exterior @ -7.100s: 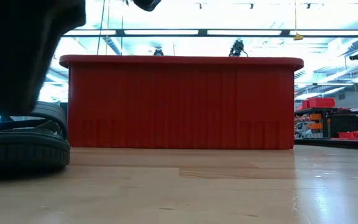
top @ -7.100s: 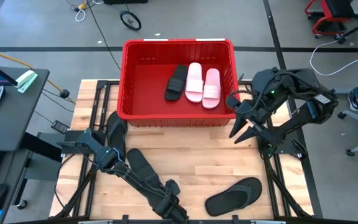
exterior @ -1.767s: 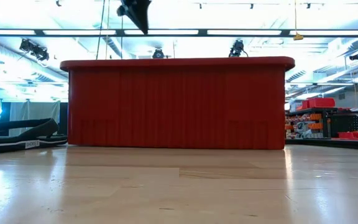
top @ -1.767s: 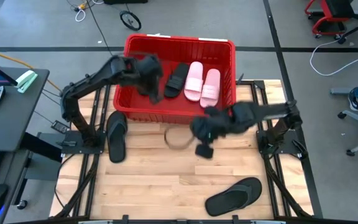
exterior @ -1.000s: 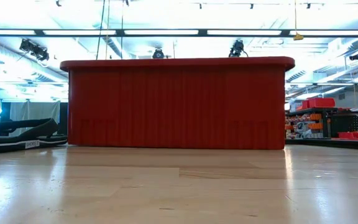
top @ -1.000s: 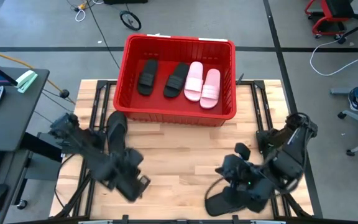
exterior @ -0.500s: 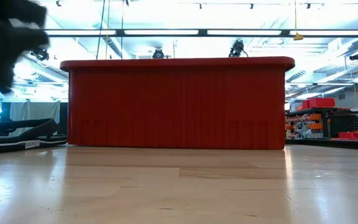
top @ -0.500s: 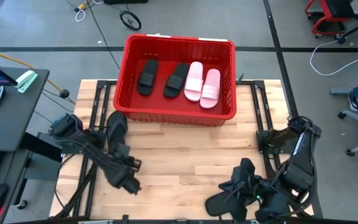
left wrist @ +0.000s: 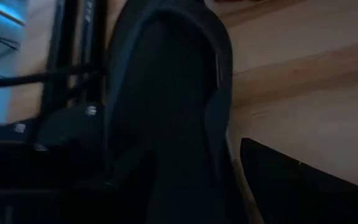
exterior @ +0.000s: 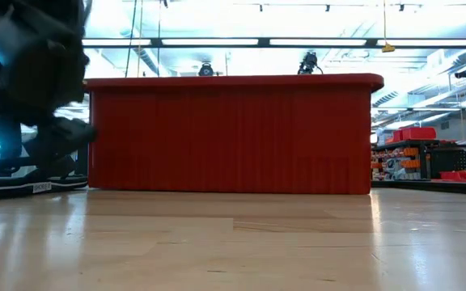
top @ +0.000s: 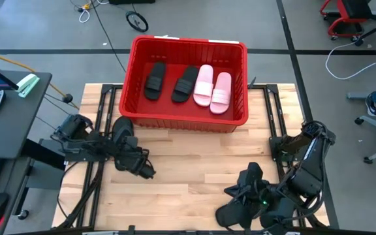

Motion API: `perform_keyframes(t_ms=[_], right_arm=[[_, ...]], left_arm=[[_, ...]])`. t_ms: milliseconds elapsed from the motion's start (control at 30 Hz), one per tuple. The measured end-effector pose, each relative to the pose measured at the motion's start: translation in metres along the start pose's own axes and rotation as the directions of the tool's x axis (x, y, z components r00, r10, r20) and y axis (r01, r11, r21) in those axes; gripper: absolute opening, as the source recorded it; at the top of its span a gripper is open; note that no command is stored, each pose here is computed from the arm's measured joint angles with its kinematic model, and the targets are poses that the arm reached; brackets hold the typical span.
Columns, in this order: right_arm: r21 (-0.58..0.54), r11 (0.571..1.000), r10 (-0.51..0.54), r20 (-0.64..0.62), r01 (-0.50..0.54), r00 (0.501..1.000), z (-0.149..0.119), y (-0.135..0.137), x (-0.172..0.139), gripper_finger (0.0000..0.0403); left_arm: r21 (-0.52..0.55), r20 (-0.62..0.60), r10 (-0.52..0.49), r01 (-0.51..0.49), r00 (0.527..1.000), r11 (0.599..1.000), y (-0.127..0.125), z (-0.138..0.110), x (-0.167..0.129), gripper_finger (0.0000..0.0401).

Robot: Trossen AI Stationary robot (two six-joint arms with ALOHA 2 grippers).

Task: Pick and place slides into bin
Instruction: Put the top black slipper into the red bin

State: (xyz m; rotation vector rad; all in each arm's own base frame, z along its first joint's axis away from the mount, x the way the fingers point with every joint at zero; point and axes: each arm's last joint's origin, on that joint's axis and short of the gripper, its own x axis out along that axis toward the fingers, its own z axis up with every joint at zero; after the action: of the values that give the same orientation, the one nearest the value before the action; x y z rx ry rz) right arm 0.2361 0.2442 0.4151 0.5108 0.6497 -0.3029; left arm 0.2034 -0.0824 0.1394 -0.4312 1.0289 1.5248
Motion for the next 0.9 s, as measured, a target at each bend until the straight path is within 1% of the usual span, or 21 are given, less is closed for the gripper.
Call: perform_keyframes(t_ms=[167, 233, 300, 400, 467, 500, 567, 633, 700, 767, 800, 833, 900], right_arm=[[-0.022, 1.000, -0.016, 0.007, 0.016, 1.000, 0.006, -0.002, 0.005, 0.0008], [-0.030, 0.999, -0.019, 0.009, 0.020, 1.000, 0.007, -0.003, 0.006, 0.0008], [-0.044, 0.999, -0.022, 0.010, 0.022, 1.000, 0.008, -0.003, 0.007, 0.0008], [-0.057, 0.998, -0.021, 0.009, 0.022, 1.000, 0.008, -0.003, 0.007, 0.0009], [-0.069, 0.997, -0.021, 0.008, 0.022, 1.000, 0.008, -0.003, 0.007, 0.0008], [-0.072, 0.997, -0.021, 0.008, 0.022, 1.000, 0.008, -0.003, 0.007, 0.0008], [-0.074, 0.997, -0.021, 0.008, 0.022, 1.000, 0.008, -0.003, 0.007, 0.0009], [-0.074, 0.997, -0.021, 0.008, 0.022, 1.000, 0.008, -0.003, 0.007, 0.0009], [-0.074, 0.997, -0.021, 0.007, 0.021, 1.000, 0.008, -0.003, 0.006, 0.0009], [-0.074, 0.997, -0.020, 0.007, 0.020, 1.000, 0.007, -0.003, 0.006, 0.0008], [-0.075, 0.997, -0.020, 0.007, 0.020, 1.000, 0.007, -0.003, 0.006, 0.0008], [-0.075, 0.997, -0.020, 0.007, 0.020, 1.000, 0.007, -0.003, 0.006, 0.0008], [-0.075, 0.997, -0.020, 0.007, 0.020, 1.000, 0.007, -0.003, 0.006, 0.0009]], left_arm=[[-0.058, -0.034, -0.034, 0.032, 0.999, 0.998, -0.004, -0.001, 0.018, 0.0214], [-0.070, -0.041, -0.038, 0.035, 0.998, 0.997, -0.005, 0.000, 0.022, 0.0193], [-0.069, -0.041, -0.036, 0.033, 0.999, 0.997, -0.005, 0.000, 0.022, 0.0162], [-0.050, -0.026, -0.059, 0.057, 0.998, 0.997, -0.007, 0.000, 0.015, 0.0090], [0.000, -0.022, -0.078, 0.078, 0.997, 0.997, -0.010, 0.000, 0.009, 0.0034], [0.017, -0.025, -0.091, 0.092, 0.995, 0.996, -0.011, 0.001, 0.005, 0.0019], [0.037, -0.039, -0.134, 0.136, 0.990, 0.990, -0.017, 0.001, -0.006, 0.0016], [0.065, -0.058, -0.197, 0.201, 0.979, 0.978, -0.023, 0.001, -0.025, 0.0015], [0.106, -0.082, -0.300, 0.308, 0.950, 0.945, -0.031, 0.000, -0.053, 0.0008], [0.140, -0.097, -0.431, 0.441, 0.897, 0.887, -0.037, 0.000, -0.087, 0.0008], [0.158, -0.101, -0.500, 0.510, 0.860, 0.845, -0.039, 0.000, -0.107, 0.0008], [0.166, -0.101, -0.573, 0.582, 0.813, 0.796, -0.040, 0.000, -0.128, 0.0007], [0.190, -0.088, -0.701, 0.703, 0.707, 0.685, -0.037, 0.000, -0.167, 0.0005]])
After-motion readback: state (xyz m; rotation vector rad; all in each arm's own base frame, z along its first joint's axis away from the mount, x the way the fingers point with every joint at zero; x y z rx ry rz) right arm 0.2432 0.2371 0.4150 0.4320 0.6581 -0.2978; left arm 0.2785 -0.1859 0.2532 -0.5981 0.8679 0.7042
